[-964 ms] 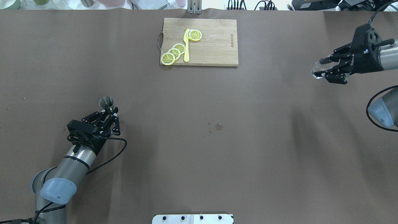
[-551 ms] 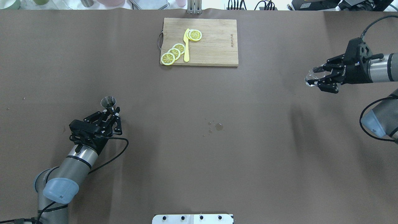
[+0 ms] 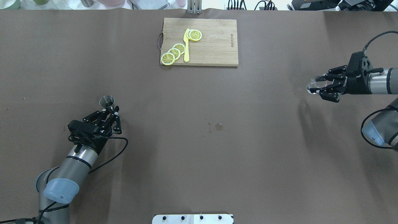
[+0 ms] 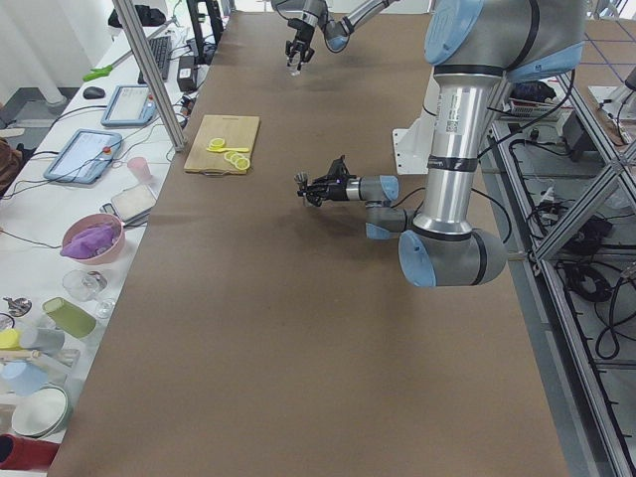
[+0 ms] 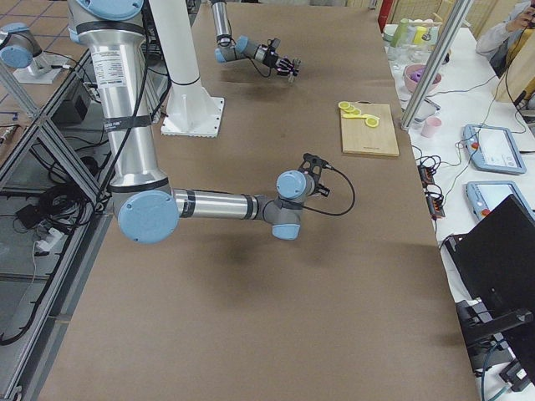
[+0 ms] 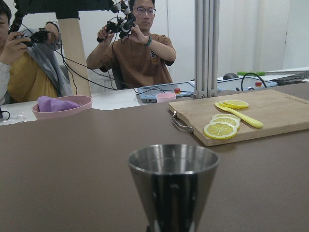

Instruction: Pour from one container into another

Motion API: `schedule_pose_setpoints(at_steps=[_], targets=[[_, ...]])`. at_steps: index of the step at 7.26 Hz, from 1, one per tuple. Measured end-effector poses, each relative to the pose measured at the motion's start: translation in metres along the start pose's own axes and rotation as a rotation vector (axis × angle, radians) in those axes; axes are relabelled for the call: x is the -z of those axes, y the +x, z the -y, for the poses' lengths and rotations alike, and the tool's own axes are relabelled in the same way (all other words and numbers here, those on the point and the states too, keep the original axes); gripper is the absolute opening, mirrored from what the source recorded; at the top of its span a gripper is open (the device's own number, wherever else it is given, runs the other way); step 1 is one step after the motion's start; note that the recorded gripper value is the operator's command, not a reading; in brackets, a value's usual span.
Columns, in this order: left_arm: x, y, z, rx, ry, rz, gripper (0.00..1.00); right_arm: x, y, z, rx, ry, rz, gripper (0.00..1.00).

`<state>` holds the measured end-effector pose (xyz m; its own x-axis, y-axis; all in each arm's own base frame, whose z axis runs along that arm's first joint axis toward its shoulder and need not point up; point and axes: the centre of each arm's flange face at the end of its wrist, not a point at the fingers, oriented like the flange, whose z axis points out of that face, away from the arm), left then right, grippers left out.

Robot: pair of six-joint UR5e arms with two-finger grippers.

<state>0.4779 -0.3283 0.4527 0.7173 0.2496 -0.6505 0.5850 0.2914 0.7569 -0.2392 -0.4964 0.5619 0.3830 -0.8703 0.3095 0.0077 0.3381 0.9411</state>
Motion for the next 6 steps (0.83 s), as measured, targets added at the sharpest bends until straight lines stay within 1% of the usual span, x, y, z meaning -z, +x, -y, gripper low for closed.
schedule_pose_setpoints(at_steps=[2, 6], targets=[[-0.003, 0.003, -0.002, 0.003, 0.014, 0.01, 0.0, -0.005, -0.001, -0.018, 0.004, 0.008, -0.003, 0.0], [-0.004, 0.006, -0.003, 0.002, 0.023, 0.019, 0.0, -0.018, -0.008, -0.035, 0.019, 0.028, -0.03, 0.0]])
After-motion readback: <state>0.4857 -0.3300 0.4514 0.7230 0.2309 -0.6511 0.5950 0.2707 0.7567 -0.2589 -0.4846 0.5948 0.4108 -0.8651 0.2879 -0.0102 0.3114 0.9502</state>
